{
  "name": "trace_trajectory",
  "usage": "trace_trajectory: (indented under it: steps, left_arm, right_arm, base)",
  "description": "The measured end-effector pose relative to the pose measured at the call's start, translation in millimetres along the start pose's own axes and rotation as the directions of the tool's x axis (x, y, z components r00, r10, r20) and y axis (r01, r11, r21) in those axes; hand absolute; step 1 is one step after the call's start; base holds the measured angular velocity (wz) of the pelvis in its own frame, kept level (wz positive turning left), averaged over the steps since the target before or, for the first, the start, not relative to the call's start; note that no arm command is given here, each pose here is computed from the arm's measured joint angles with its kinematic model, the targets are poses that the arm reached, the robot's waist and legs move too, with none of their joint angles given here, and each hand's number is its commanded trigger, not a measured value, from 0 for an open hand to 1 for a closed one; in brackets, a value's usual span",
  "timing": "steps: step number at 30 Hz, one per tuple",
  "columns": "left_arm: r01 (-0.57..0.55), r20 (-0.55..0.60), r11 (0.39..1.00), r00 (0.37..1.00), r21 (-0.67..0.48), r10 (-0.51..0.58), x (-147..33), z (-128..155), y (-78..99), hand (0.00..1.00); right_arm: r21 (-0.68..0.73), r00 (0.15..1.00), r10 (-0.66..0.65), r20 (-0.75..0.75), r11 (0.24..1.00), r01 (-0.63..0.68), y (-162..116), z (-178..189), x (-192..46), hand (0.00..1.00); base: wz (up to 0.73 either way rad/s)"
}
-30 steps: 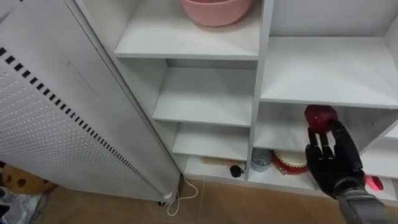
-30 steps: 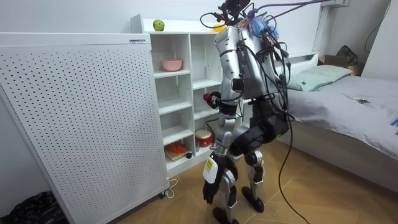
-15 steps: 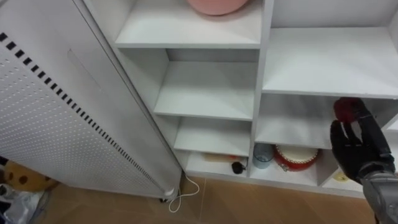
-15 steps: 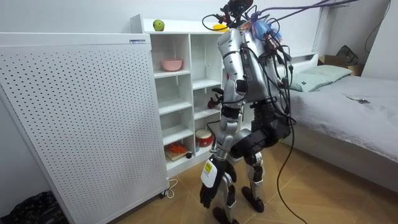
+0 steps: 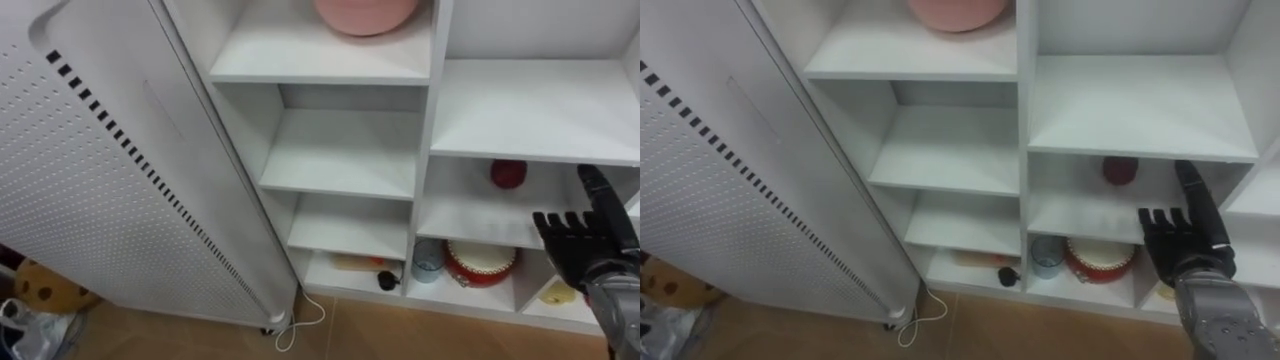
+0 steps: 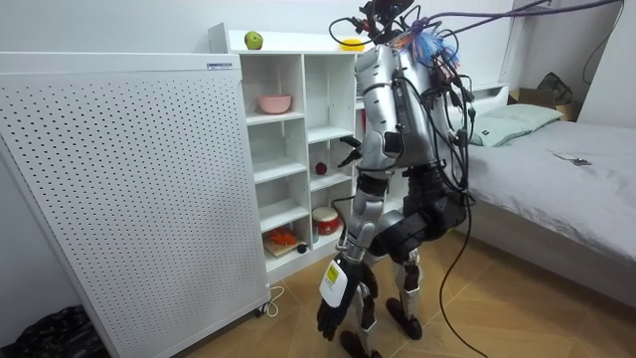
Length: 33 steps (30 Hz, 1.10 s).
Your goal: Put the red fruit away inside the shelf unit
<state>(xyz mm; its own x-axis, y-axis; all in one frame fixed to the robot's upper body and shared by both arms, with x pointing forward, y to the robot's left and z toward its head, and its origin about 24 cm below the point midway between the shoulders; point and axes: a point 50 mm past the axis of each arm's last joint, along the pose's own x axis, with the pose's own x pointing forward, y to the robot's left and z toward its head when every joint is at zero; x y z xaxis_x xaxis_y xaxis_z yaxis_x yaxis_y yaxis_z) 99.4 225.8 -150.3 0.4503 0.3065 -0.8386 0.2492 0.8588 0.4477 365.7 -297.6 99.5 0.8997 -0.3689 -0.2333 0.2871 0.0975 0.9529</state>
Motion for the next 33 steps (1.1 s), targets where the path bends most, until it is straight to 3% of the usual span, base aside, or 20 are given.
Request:
trace_trajectory:
  steps: [9,15,18,24,27,33]
  left_arm:
    - [0.011,-0.011,1.000,1.000,0.004,-0.011,-0.9,-3.5,-1.5,0.00]
    - [0.031,-0.039,0.999,0.999,0.045,-0.030,-1.5,-11.5,-3.4,0.00]
    - [0.044,-0.073,0.998,0.996,0.043,-0.041,-1.6,-19.7,-3.6,0.00]
    - [0.048,-0.104,0.999,0.993,-0.007,-0.048,-2.4,-30.7,-0.3,0.00]
    - [0.011,-0.130,0.999,0.991,-0.042,-0.017,-1.9,-37.7,6.7,0.00]
    - [-0.027,-0.152,0.999,0.988,-0.044,0.020,-6.7,-52.9,5.5,0.00]
  right_arm:
    - [0.008,0.999,-0.036,0.000,0.999,0.036,-16.3,1.3,-0.4,0.00]
    - [-0.034,0.993,-0.120,0.001,0.992,0.120,-62.7,4.0,-8.5,0.00]
    - [-0.095,0.978,-0.208,0.008,0.974,0.208,-104.3,10.5,-21.1,0.00]
    - [-0.253,0.909,-0.417,0.009,0.878,0.406,-195.2,20.3,-69.3,0.00]
    - [-0.419,0.825,-0.564,-0.033,0.757,0.501,-251.8,13.5,-116.7,0.00]
    - [-0.651,0.688,-0.718,-0.103,0.571,0.499,-308.3,11.9,-187.2,0.00]
  base:
    - [-0.02]
    - [-0.05]
    - [0.02]
    - [0.05]
    - [0.01]
    - [-0.06]
